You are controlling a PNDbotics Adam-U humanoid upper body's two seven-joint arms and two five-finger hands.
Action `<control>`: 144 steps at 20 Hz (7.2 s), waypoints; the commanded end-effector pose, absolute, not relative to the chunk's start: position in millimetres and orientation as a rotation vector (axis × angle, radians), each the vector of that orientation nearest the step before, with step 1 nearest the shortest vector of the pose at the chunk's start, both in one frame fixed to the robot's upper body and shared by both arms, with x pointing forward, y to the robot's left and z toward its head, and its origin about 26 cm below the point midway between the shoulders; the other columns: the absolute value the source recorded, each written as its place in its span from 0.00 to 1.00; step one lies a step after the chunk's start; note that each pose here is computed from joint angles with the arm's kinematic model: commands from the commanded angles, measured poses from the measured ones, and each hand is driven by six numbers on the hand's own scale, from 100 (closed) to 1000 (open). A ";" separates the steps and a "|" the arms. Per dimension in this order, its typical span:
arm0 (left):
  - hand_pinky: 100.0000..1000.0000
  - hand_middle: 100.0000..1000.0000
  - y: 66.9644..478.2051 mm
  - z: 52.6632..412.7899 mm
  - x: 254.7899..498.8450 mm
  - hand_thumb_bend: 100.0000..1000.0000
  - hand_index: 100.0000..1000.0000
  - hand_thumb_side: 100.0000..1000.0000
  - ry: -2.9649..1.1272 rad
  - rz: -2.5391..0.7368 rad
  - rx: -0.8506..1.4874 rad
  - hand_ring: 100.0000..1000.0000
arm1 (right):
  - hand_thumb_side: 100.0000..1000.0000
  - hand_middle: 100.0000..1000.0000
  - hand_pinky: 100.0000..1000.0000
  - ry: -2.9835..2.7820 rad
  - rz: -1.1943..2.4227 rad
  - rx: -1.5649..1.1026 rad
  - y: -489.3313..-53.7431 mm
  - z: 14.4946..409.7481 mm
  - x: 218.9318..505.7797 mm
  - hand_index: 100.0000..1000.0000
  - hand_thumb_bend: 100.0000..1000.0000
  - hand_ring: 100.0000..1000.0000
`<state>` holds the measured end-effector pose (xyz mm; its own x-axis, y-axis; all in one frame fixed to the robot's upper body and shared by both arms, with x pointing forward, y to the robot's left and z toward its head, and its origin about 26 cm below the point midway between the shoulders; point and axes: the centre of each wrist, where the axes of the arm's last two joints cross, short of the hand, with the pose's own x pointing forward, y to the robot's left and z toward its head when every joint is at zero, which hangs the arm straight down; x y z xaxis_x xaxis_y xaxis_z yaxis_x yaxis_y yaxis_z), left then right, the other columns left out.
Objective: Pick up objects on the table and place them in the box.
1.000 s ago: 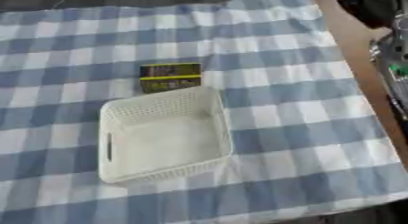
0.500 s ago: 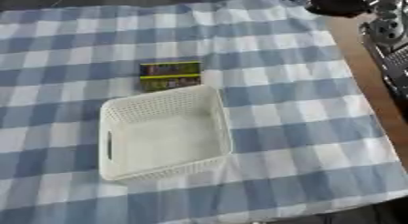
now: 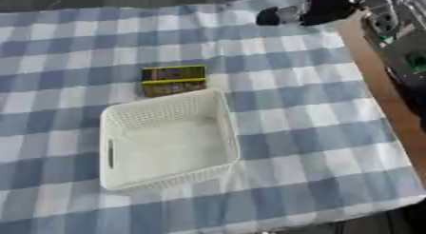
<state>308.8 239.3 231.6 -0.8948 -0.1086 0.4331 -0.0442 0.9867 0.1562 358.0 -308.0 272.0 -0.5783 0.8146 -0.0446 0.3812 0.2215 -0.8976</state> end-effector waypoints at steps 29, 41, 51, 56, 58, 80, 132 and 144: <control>0.58 0.76 233.7 240.2 307.7 0.74 0.79 0.58 -2.707 -0.217 0.071 0.60 | 0.35 0.71 0.00 -2.158 1.471 -0.867 -300.1 246.2 411.4 0.79 0.97 0.62; 0.58 0.76 234.2 240.3 307.8 0.75 0.79 0.58 -2.712 -0.205 0.075 0.60 | 0.36 0.70 0.07 -2.210 1.380 -0.963 -270.6 224.0 417.7 0.77 0.94 0.66; 0.58 0.76 235.0 240.4 307.7 0.74 0.79 0.58 -2.712 -0.213 0.085 0.59 | 0.46 0.70 0.00 -2.172 1.262 -0.876 -258.7 203.4 419.1 0.78 0.93 0.62; 0.58 0.76 235.0 240.5 307.7 0.73 0.79 0.57 -2.712 -0.218 0.084 0.59 | 0.47 0.69 0.00 -2.174 1.228 -0.807 -252.6 199.8 415.9 0.78 0.92 0.61; 0.58 0.76 235.1 240.8 307.7 0.73 0.79 0.57 -2.714 -0.218 0.084 0.59 | 0.47 0.69 0.00 -2.179 1.228 -0.799 -250.2 199.9 415.3 0.78 0.92 0.61; 0.59 0.76 228.5 246.2 308.7 0.74 0.79 0.57 -2.740 -0.209 0.033 0.60 | 0.49 0.69 0.00 -2.168 1.214 -0.786 -227.3 188.2 425.8 0.78 0.91 0.58; 0.59 0.76 224.1 251.2 309.4 0.75 0.79 0.57 -2.756 -0.205 0.008 0.60 | 0.49 0.67 0.00 -2.017 1.377 -0.659 -224.8 137.3 433.8 0.78 0.89 0.55; 0.59 0.76 223.5 251.6 309.4 0.75 0.79 0.56 -2.758 -0.205 0.007 0.60 | 0.50 0.67 0.00 -1.996 1.403 -0.670 -228.6 133.7 438.3 0.78 0.89 0.55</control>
